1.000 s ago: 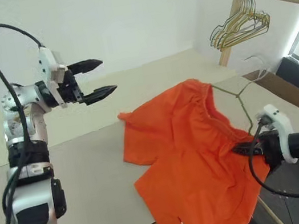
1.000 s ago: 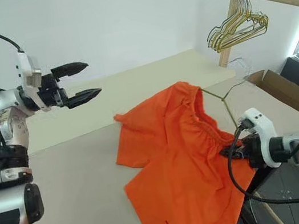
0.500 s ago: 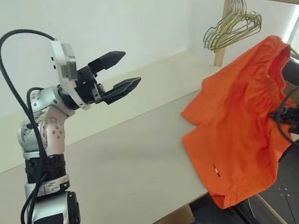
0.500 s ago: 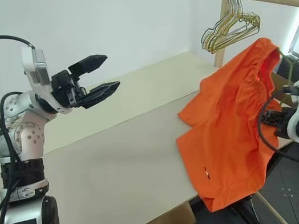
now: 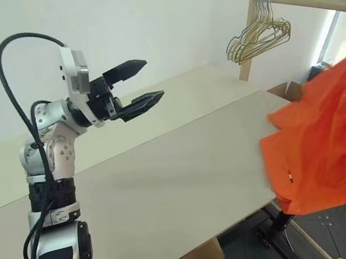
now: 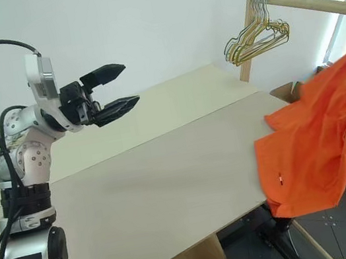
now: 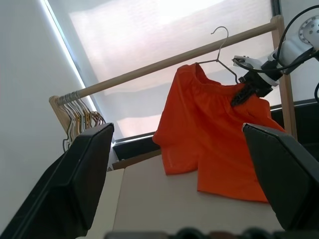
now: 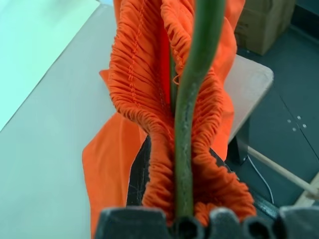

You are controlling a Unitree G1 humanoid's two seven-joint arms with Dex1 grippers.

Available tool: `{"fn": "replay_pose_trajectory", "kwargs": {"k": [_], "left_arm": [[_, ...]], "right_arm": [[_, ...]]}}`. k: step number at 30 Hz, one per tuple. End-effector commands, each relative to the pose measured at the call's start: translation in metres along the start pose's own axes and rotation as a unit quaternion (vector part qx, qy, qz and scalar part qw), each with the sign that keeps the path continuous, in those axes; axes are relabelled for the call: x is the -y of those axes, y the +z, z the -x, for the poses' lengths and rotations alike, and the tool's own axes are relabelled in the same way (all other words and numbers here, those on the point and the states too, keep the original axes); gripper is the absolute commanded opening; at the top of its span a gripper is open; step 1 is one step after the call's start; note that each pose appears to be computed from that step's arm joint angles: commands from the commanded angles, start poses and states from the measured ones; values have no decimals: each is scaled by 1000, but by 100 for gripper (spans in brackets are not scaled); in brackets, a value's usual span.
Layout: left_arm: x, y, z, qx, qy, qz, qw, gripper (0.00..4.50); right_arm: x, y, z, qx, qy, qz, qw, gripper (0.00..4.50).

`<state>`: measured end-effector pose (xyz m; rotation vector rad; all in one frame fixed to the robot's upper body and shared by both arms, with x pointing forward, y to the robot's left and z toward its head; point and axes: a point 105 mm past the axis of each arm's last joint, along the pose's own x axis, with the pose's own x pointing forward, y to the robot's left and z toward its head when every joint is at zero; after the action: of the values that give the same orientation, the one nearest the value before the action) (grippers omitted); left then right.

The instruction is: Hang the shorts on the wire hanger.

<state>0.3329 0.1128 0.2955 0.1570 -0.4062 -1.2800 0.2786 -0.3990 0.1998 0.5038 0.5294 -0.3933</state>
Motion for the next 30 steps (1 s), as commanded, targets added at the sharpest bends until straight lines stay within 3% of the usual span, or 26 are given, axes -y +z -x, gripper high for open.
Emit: {"fn": "replay_pose_trajectory", "kwargs": {"k": [1,12,20,30], "left_arm": [[2,14,-1,11,-9,-20,1000,448],[5,14,2,4,-11,-23,1000,448],[6,16,4,-1,-11,-25,1000,448],[8,16,6,-5,-13,-27,1000,448]], "right_arm": [[9,19,7,29,-24,-37,999,0],[43,34,0,43,-89,-120,988,0],[44,53,6,71,-90,-105,988,0],[85,45,-2,65,-171,-163,969,0]]}}
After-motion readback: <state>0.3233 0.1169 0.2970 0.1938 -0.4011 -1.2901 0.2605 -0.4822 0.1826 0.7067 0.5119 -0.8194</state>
